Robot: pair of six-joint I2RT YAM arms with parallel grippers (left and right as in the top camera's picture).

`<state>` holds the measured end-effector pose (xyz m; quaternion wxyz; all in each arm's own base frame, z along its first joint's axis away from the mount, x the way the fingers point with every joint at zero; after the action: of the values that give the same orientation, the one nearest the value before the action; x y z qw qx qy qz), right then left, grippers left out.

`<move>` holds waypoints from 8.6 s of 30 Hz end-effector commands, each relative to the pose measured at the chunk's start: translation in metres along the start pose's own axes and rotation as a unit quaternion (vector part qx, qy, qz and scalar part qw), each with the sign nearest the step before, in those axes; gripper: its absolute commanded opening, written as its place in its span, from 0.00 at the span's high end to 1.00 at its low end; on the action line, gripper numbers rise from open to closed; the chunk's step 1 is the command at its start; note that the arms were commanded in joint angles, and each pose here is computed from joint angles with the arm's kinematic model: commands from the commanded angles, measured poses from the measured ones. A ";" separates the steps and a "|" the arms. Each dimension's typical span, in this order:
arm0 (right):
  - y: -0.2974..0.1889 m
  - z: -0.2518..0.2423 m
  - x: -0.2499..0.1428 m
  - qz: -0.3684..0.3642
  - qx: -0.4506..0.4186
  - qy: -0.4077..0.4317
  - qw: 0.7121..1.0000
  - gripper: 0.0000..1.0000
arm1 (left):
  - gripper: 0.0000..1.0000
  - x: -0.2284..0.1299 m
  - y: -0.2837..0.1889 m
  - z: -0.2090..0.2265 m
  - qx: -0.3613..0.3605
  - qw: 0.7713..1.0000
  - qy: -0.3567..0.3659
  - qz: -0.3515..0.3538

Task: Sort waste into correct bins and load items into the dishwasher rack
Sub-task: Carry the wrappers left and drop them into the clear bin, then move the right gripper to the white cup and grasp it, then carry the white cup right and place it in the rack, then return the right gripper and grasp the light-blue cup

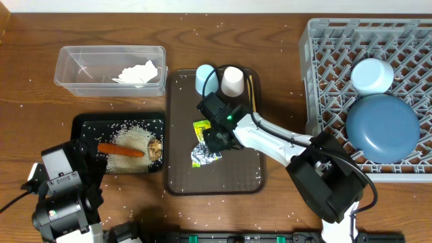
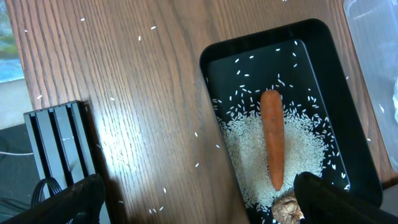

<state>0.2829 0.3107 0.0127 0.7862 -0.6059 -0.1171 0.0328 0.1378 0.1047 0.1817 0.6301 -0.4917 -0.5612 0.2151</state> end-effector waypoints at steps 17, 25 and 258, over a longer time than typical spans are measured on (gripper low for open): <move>-0.112 0.080 0.125 -0.190 0.222 -0.007 0.957 0.99 | 0.02 0.004 -0.003 0.000 0.001 1.000 0.003 -0.007; -0.148 0.107 0.170 -0.307 0.286 -0.027 0.907 0.99 | 0.02 0.004 -0.003 0.000 0.001 1.000 0.003 -0.007; -0.012 0.001 0.191 -0.178 -0.065 -0.096 0.977 0.02 | 0.02 0.004 -0.003 0.000 0.001 1.000 0.003 -0.007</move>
<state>0.4622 0.3486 0.0541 0.7254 -0.6127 -0.3112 -0.0391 0.1378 0.1047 0.1817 0.6301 -0.4917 -0.5612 0.2151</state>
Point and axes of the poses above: each gripper's point midway between its finger pads, its own y axis out along the fingers, its own z axis along the line the jaws close on, x = y × z, the point moved 1 cm from there along -y, back along the fingers, and after that the axes turned 7 degrees about y, right-handed, at the moved point
